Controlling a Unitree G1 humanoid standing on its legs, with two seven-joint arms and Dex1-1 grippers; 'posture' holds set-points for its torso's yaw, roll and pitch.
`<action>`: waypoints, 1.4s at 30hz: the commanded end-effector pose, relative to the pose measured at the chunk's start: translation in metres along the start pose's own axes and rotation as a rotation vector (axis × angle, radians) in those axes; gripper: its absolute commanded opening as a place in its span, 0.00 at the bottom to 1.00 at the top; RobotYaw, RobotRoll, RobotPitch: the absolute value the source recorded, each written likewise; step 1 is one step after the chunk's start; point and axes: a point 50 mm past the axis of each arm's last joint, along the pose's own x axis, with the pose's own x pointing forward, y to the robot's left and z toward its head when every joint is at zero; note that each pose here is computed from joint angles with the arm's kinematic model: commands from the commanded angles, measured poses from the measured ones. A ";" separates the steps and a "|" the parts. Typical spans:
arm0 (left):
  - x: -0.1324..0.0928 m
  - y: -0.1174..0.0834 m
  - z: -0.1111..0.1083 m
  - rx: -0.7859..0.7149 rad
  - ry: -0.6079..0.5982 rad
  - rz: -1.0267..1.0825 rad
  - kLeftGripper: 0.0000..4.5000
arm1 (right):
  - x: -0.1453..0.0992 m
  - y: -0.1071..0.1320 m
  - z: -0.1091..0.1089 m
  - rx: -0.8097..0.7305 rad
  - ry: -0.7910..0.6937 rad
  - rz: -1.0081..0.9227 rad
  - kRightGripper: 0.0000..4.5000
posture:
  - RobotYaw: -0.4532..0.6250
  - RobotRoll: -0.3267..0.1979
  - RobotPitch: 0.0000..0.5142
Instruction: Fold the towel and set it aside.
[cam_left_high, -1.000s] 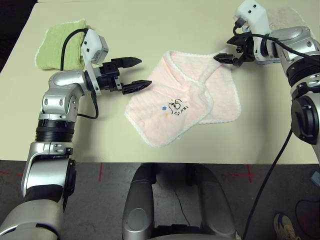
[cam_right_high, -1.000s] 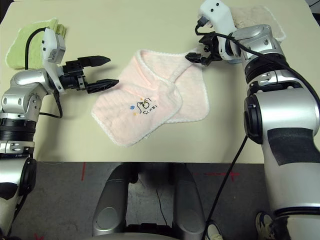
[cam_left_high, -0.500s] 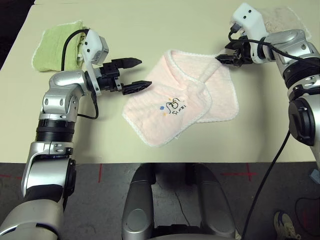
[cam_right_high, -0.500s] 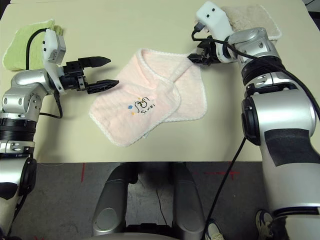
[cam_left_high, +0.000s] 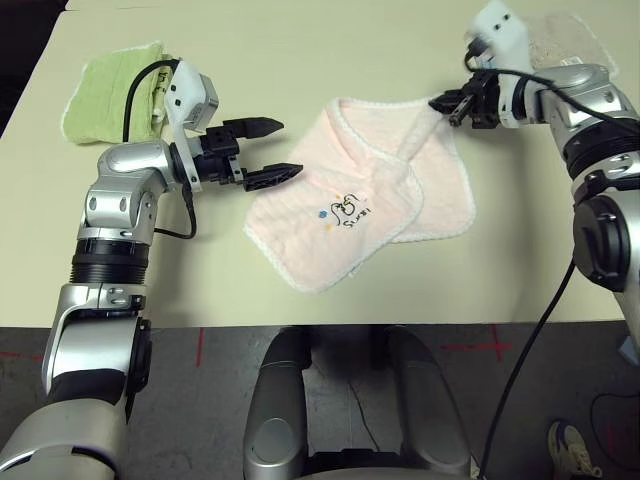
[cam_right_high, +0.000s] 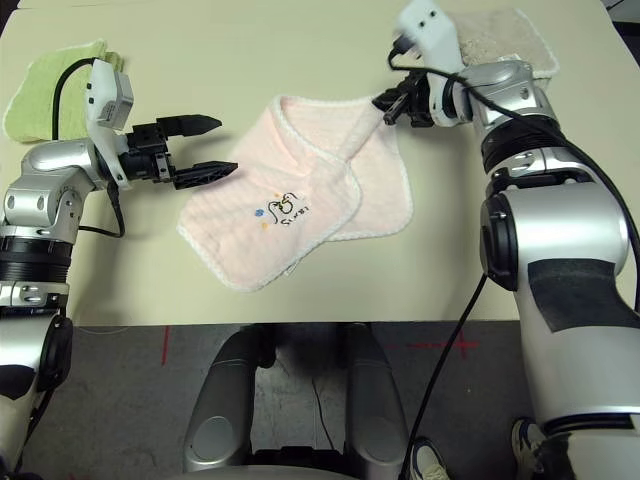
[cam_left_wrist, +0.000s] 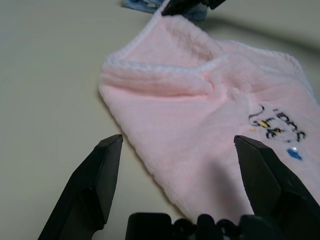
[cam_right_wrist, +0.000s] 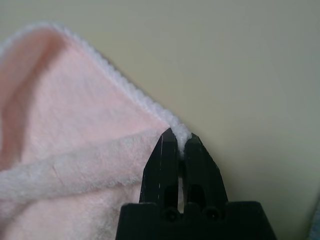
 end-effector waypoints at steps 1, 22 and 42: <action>0.000 -0.007 -0.009 -0.009 0.028 -0.021 1.00 | -0.013 -0.007 -0.004 0.058 -0.099 -0.009 0.00 | 0.50 0.62 0.78; 0.012 -0.017 -0.017 -0.021 -0.004 -0.016 1.00 | -0.001 0.011 0.027 -0.117 -0.312 0.123 0.00 | 0.52 0.62 0.69; 0.029 -0.005 -0.011 -0.065 -0.074 0.033 1.00 | -0.015 0.038 0.183 -0.148 -0.999 0.003 0.00 | 0.49 0.62 0.66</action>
